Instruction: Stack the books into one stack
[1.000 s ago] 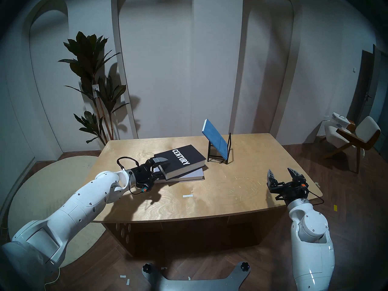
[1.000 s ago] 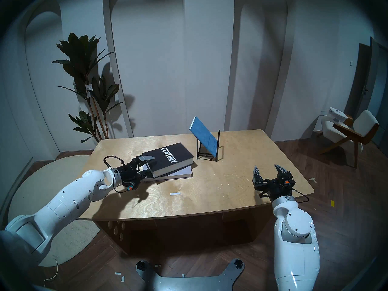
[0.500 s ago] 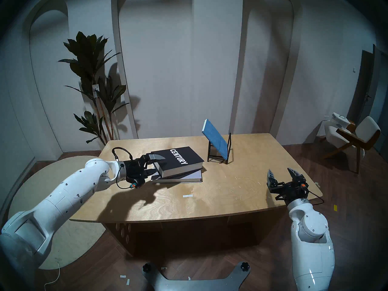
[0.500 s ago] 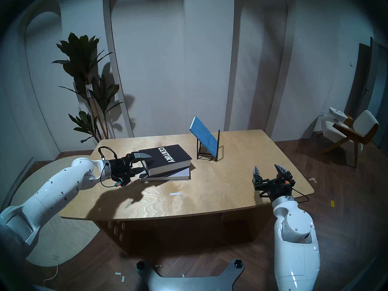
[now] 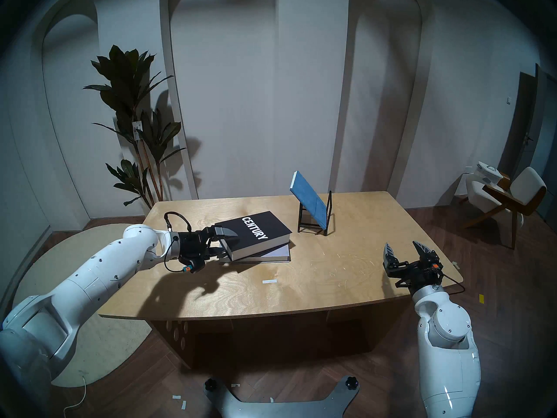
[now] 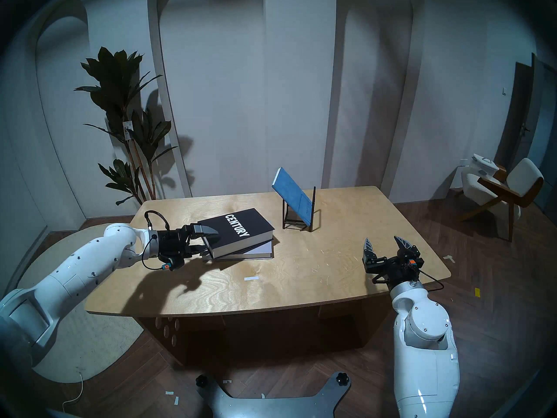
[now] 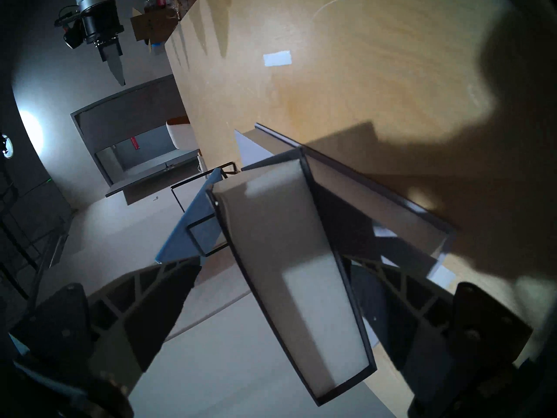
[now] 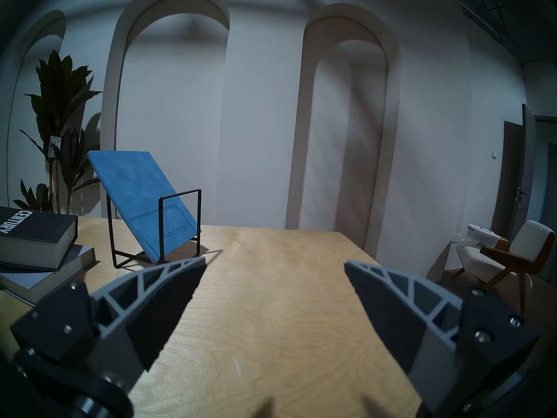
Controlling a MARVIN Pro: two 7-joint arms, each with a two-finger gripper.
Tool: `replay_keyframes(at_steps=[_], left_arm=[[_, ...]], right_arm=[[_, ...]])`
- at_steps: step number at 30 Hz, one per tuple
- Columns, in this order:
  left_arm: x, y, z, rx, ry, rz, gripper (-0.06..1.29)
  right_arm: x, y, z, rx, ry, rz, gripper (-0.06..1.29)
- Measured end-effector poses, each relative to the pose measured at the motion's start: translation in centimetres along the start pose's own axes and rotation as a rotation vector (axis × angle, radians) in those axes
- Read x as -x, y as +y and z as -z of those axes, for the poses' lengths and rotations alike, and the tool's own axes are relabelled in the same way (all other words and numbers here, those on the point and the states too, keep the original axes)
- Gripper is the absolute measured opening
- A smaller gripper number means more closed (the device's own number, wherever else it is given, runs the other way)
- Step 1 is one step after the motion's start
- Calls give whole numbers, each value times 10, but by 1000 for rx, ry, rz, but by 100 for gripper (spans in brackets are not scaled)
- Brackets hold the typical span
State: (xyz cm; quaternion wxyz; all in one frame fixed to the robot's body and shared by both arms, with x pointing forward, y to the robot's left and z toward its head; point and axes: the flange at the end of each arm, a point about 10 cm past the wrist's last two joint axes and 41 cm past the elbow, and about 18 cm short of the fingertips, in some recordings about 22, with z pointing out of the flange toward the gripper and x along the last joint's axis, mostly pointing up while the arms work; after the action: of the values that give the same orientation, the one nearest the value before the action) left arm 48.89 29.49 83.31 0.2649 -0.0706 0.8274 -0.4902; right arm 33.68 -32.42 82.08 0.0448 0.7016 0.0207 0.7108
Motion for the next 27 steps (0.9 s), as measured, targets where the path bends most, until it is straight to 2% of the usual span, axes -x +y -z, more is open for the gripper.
replay_keyframes(at_steps=[4, 9, 18, 24, 27], left_arm=[[1, -5, -7, -29, 15, -23, 121], [-1, -2, -6, -16, 58, -60, 121], [10, 13, 22, 77, 65, -116, 121], [8, -7, 24, 43, 110, -226, 121], [-3, -18, 17, 6, 162, -287, 121]], right_arm=[[0, 0, 0, 0, 0, 0, 124], [0, 0, 0, 0, 0, 0, 124], [0, 0, 0, 1, 0, 0, 124], [0, 0, 0, 0, 0, 0, 124], [0, 0, 0, 0, 0, 0, 124]])
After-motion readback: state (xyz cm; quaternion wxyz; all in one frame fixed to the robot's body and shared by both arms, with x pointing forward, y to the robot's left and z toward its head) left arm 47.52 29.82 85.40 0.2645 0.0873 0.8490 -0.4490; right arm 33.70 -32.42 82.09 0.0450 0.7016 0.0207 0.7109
